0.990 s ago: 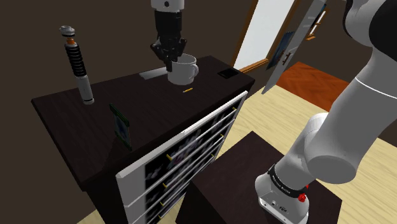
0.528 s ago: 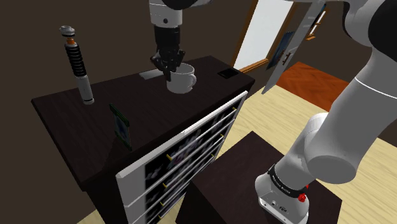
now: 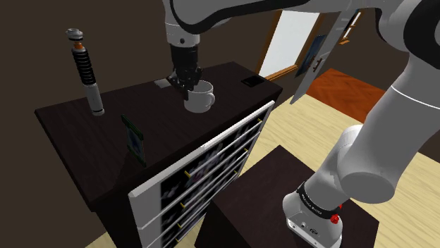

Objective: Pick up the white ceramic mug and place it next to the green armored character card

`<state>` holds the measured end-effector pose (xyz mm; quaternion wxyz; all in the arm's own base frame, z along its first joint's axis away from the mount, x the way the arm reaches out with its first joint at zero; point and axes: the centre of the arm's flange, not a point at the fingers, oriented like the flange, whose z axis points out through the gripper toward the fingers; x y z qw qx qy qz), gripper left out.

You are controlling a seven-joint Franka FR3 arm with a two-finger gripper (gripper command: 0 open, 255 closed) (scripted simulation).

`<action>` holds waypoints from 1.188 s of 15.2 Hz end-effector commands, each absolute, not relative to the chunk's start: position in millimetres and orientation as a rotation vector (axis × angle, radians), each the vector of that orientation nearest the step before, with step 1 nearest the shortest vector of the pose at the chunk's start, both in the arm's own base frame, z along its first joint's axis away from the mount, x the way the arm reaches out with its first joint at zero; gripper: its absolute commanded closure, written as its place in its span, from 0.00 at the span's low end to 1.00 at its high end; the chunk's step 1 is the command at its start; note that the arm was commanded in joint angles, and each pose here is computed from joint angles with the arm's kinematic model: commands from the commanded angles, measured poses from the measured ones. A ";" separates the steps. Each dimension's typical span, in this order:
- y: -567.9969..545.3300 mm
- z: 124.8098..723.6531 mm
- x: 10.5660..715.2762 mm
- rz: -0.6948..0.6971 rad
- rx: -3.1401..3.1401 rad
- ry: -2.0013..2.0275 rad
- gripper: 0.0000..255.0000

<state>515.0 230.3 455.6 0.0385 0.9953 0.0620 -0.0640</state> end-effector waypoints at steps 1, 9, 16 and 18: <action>230.1 443.5 515.2 -0.195 3.053 0.190 1.00; 230.1 401.2 515.2 -0.195 3.053 0.190 1.00; 230.1 364.3 515.2 -0.195 3.053 0.190 1.00; 230.1 353.7 515.2 -0.195 3.053 0.190 1.00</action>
